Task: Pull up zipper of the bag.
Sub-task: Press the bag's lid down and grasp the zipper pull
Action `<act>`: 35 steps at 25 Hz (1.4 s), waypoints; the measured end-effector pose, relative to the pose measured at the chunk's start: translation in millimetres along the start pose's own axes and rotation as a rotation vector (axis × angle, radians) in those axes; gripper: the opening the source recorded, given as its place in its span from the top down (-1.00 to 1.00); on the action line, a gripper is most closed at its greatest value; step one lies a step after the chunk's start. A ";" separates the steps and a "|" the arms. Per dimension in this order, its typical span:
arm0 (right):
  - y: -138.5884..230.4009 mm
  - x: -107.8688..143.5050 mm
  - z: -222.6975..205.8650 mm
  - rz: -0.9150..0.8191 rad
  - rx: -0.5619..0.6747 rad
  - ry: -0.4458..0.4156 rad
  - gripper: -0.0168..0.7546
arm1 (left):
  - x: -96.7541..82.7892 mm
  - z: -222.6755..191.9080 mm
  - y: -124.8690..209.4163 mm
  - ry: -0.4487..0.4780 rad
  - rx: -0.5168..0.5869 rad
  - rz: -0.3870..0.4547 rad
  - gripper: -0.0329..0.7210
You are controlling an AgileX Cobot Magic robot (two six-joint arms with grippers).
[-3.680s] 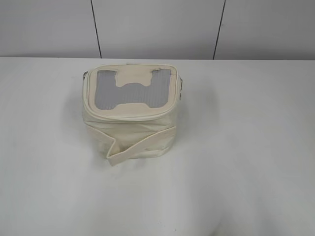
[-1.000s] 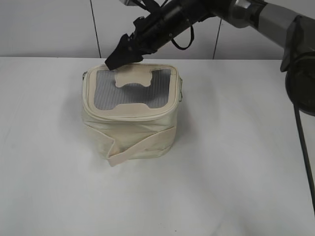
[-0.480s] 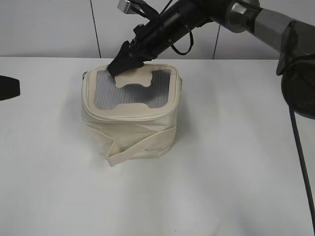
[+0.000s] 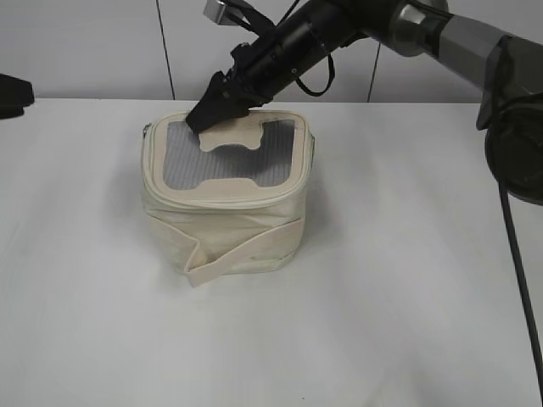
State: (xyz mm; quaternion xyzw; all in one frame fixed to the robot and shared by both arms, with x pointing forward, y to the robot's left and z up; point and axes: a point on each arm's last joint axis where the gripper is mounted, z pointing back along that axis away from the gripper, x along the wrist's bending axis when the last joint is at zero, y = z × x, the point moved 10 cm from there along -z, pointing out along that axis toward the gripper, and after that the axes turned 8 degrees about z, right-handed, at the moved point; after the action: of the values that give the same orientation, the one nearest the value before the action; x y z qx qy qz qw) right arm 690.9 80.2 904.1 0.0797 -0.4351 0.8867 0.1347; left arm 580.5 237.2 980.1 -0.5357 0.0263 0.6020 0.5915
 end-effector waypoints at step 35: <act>2.2 1.7 0.0 -0.025 0.009 -0.012 0.81 | 39.0 -140.8 42.9 -0.085 0.174 -0.899 -0.23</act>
State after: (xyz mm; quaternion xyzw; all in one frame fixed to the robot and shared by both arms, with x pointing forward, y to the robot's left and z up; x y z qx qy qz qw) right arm 688.6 79.2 902.9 0.0910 -0.4310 0.8863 0.1429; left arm 645.8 157.3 868.1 -0.4173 -0.1826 0.3028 0.8372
